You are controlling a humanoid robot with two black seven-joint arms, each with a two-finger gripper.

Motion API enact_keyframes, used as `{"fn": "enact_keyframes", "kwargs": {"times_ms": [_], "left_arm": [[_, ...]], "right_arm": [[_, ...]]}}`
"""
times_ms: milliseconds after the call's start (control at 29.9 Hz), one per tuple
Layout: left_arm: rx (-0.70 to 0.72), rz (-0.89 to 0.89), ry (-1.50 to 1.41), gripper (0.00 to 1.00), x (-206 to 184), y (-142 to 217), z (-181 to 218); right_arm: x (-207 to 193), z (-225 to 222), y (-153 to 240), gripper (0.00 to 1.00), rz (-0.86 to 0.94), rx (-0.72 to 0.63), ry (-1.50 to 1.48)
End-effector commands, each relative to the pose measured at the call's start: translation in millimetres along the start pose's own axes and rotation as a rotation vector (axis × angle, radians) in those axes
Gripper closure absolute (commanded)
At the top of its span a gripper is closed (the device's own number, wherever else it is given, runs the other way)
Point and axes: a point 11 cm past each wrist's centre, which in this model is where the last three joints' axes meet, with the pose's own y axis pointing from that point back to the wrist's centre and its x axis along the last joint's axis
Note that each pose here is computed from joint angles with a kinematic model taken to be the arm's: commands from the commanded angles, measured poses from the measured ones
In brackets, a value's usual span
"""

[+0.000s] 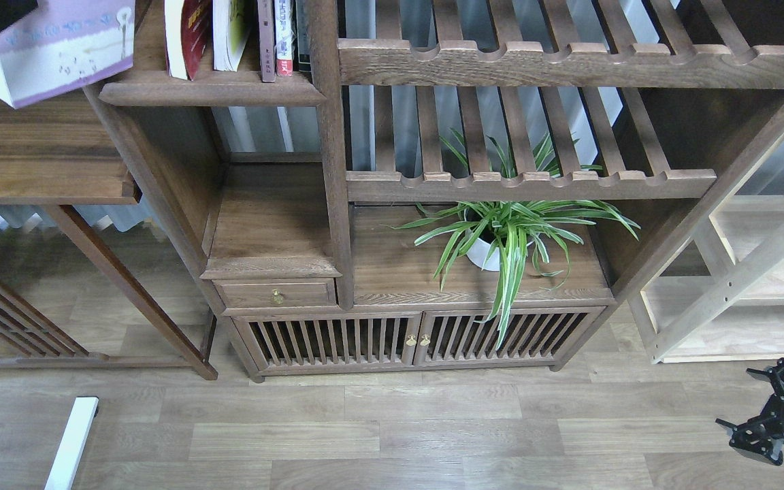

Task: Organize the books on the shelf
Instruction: 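Set the white book into the top shelf compartment with the left gripper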

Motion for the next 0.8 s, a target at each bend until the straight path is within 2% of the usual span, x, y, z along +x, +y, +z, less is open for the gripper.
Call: {"fn": "enact_keyframes", "kwargs": {"times_ms": [0,401,602,769], "left_arm": [[-0.012,0.01,-0.013,1.0,3,0,9],[-0.014,0.085,-0.097,1.0,23,4,29],[-0.018,0.065,-0.1,1.0,17,-6,27],[-0.021,0.038,-0.13,1.0,8,-31,27]], "right_arm": [[0,-2,0,0.0,0.0,0.005,-0.001],[0,-7,-3,0.0,0.0,0.017,-0.002],[1,-9,-4,0.0,0.004,0.023,-0.001],[2,-9,-4,0.0,0.007,0.023,-0.001]]}}
